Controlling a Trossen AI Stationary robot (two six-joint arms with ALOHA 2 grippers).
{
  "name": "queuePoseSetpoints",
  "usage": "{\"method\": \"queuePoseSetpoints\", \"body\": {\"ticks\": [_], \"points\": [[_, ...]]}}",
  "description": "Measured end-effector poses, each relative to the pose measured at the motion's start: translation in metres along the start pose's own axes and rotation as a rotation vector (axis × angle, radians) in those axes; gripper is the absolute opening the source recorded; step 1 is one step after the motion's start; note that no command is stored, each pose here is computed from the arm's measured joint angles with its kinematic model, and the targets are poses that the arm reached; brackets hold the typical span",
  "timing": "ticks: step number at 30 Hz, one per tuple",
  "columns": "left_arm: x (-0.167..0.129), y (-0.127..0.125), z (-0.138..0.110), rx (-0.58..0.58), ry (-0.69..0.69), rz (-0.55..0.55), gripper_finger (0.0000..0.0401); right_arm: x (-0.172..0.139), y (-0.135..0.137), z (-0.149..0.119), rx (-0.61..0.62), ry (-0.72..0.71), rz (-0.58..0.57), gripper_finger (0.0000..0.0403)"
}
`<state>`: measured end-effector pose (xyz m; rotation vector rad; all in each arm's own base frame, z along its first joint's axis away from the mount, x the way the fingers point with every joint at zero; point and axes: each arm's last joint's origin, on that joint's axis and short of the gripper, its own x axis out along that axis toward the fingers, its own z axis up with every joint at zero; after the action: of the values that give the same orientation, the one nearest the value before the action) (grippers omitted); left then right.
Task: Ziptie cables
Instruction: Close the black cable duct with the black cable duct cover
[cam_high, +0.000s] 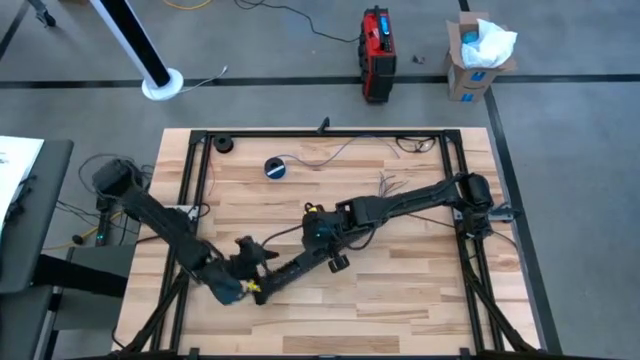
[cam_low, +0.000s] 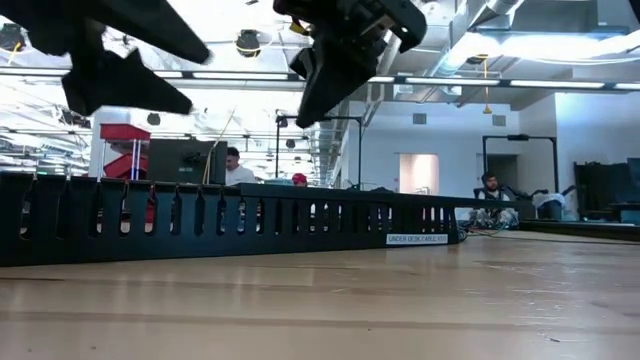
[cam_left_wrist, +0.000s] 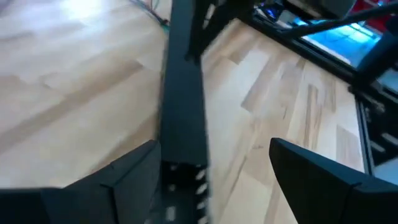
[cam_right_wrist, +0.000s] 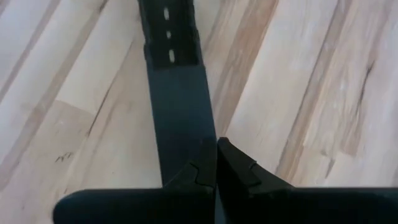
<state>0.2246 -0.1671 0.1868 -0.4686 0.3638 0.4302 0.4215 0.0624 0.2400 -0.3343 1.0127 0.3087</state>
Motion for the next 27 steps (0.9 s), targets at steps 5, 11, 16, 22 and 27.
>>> {"method": "queuePoseSetpoints", "body": {"ticks": [5, 11, 16, 22, 27], "points": [[0.030, -0.036, -0.016, 0.001, 0.072, 0.035, 0.0290, 0.000, -0.001, -0.006, 0.011, 0.050, 0.012, 0.0000], [0.047, -0.063, -0.016, -0.002, 0.206, 0.130, 0.0290, 0.000, -0.001, -0.007, 0.014, 0.053, 0.040, 0.0000], [0.025, -0.072, 0.008, 0.067, 0.153, 0.261, 0.0290, 0.000, 0.004, -0.006, 0.015, 0.059, 0.057, 0.0000], [-0.002, -0.071, 0.009, 0.011, 0.143, 0.345, 0.0290, -0.001, 0.005, -0.008, 0.032, 0.076, 0.064, 0.0000], [-0.003, -0.063, -0.003, 0.017, 0.130, 0.358, 0.0290, -0.001, -0.003, -0.008, 0.043, 0.056, 0.058, 0.0000]]}}
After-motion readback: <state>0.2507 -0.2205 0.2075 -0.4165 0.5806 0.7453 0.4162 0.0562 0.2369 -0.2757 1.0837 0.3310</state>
